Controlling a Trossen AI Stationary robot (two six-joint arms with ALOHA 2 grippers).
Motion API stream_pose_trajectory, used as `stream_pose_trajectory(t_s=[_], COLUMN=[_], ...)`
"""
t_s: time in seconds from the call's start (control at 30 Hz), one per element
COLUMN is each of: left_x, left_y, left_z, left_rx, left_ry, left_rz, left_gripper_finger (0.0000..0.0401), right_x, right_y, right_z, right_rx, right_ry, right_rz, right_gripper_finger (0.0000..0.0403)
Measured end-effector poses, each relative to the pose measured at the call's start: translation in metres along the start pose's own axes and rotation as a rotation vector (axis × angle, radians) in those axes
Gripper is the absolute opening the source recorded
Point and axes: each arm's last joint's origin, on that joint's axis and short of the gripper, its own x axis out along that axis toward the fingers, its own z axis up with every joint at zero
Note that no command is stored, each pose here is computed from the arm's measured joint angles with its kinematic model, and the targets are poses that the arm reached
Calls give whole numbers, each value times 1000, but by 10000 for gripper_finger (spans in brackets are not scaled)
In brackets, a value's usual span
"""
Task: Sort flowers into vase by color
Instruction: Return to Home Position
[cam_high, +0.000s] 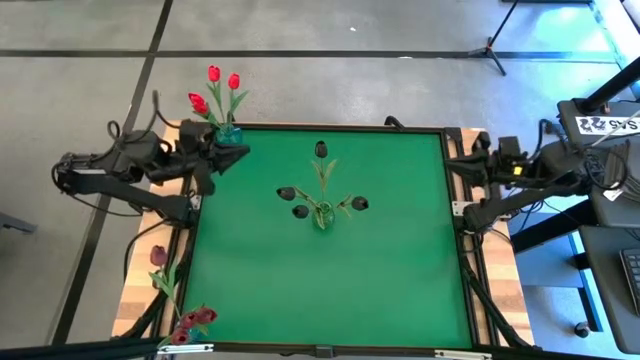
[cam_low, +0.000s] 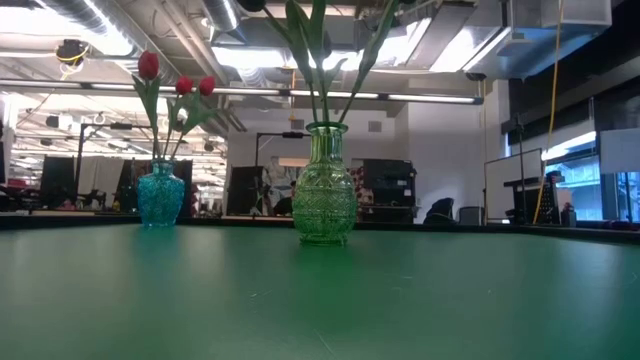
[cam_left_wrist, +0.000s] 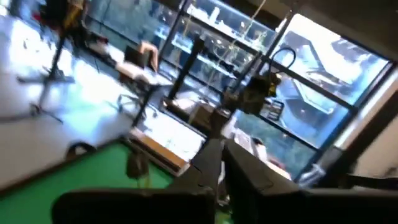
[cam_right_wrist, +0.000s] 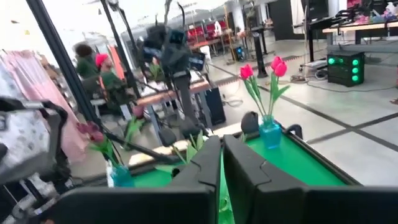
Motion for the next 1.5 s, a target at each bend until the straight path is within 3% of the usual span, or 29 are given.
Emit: stream_pose_trajectory(t_s=[0.1, 0.2, 0.3, 0.37, 0.43, 0.6, 0.83, 0.97, 1.2, 1.5], left_x=[-1, -7, -11, -11, -11, -20, -28, -34, -44, -54], left_y=[3, 4, 6, 12, 21, 48, 73, 86, 104, 123], left_z=[0, -5, -13, -23, -40, -83, -123, -142, -165, -193], left_rx=[98, 192, 233, 265, 289, 309, 327, 325, 326, 340], left_ry=[2, 106, 118, 115, 133, 150, 0, -13, -45, -60], left_rz=[31, -95, -192, -204, -201, -208, -321, -322, -354, -368], left_gripper_finger=[16, 16, 16, 16, 16, 16, 16, 16, 16, 16], right_x=[-9, -11, -2, 4, 11, 28, 30, 28, 27, 22], right_y=[-4, -6, -2, 2, 3, -4, -22, -34, -57, -73], right_z=[3, -3, -18, -29, -41, -71, -99, -111, -141, -182], right_rx=[24, 18, -42, -111, -172, -206, -191, -175, -228, -295], right_ry=[-34, -29, -50, -68, -82, -43, -45, -46, -36, -208], right_rz=[5, 1, 136, 252, 281, 166, 217, 232, 94, 28], right_gripper_finger=[19, 19, 19, 19, 19, 19, 19, 19, 19, 19])
